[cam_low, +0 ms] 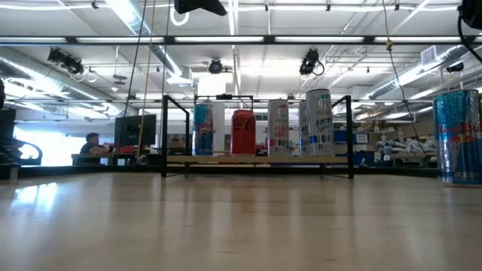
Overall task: Place canned beverage on shelf
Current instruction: Put the white-pink soda can on the shelf aligned with the other white-pink soda can
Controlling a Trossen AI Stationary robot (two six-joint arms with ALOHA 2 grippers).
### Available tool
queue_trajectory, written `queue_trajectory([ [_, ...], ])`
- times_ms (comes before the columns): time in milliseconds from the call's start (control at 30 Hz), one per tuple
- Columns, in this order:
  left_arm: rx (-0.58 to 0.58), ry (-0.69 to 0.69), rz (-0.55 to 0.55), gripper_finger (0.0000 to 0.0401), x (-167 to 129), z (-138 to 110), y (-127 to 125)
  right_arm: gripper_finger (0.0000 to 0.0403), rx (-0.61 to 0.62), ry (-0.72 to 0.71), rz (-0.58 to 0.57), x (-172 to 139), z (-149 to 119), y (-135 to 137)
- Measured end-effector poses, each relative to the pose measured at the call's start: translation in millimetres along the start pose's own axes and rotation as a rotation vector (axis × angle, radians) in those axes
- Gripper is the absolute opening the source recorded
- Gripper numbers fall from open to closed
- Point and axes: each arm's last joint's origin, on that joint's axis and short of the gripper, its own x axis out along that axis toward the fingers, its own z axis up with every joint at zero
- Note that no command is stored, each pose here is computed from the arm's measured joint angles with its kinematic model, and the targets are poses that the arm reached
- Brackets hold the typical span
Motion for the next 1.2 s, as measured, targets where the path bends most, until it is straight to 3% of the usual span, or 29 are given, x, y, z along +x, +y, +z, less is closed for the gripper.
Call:
queue_trajectory([
  [100,0.000,0.000,0.000,0.0316,0,0,0,0.0347,0.003,0.028,0.027,1,-4,4],
  [500,0.000,0.000,0.000,0.0316,0,0,0,0.0347,-0.028,0.119,-0.043,22,-18,11],
  [1200,0.000,-0.002,-0.001,0.0316,0,0,0,0.0347,-0.016,0.144,-0.095,33,-14,8],
])
